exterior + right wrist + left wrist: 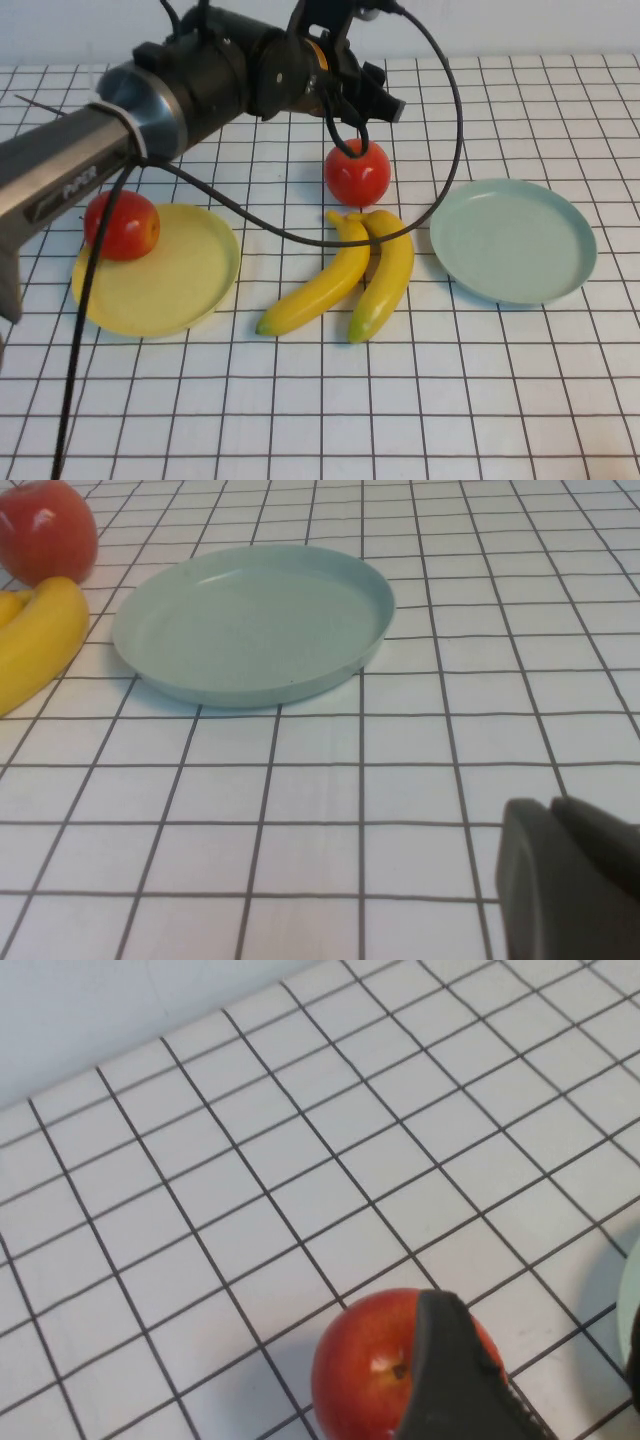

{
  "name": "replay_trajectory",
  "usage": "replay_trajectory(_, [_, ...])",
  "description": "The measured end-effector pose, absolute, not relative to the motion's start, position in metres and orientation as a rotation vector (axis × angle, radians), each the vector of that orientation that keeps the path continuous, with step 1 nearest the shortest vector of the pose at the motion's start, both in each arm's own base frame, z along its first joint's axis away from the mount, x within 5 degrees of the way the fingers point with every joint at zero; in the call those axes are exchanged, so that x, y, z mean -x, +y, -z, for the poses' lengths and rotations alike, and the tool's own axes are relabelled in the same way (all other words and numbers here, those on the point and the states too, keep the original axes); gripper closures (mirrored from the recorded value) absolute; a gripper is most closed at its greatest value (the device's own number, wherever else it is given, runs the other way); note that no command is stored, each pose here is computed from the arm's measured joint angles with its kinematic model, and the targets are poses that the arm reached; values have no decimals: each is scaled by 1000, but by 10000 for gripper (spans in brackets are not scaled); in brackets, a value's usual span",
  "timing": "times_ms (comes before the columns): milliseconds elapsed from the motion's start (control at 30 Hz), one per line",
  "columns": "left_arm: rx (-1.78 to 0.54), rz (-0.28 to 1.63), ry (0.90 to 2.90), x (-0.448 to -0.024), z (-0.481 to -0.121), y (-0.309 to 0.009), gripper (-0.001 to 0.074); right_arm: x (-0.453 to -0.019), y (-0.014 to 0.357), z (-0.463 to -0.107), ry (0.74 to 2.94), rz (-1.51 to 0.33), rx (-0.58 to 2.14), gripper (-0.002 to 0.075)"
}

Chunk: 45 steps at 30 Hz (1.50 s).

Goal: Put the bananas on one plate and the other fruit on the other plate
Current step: Put one type of fruit in the left plate

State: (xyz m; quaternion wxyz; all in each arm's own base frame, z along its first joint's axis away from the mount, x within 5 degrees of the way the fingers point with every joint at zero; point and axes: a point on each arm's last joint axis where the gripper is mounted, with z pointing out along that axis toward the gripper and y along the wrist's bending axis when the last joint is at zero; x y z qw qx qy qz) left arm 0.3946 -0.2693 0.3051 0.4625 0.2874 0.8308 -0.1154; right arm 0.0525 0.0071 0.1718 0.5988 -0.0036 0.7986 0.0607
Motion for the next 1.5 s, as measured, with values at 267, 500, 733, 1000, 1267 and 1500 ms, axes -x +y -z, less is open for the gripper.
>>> replay_trajectory(267, [-721,262,2074,-385,-319,-262,307,-52,7,-172,1852,-141,8,741])
replay_trajectory(500, [-755,280,2154,-398,-275,-274,68,-52,7,-172,1852,-141,8,741])
replay_trajectory(733, [-800,304,2178,-411,-226,-287,66,-52,7,-172,1852,-141,8,741])
replay_trajectory(1000, [-845,276,2108,-419,-212,-291,66,-52,7,-172,1852,-141,8,741])
replay_trajectory(1267, [-840,265,2055,-426,-204,-294,66,-52,7,-172,1852,-141,8,741])
replay_trajectory(1500, [-836,265,2042,-428,-202,-295,66,-52,7,-172,1852,-141,8,741])
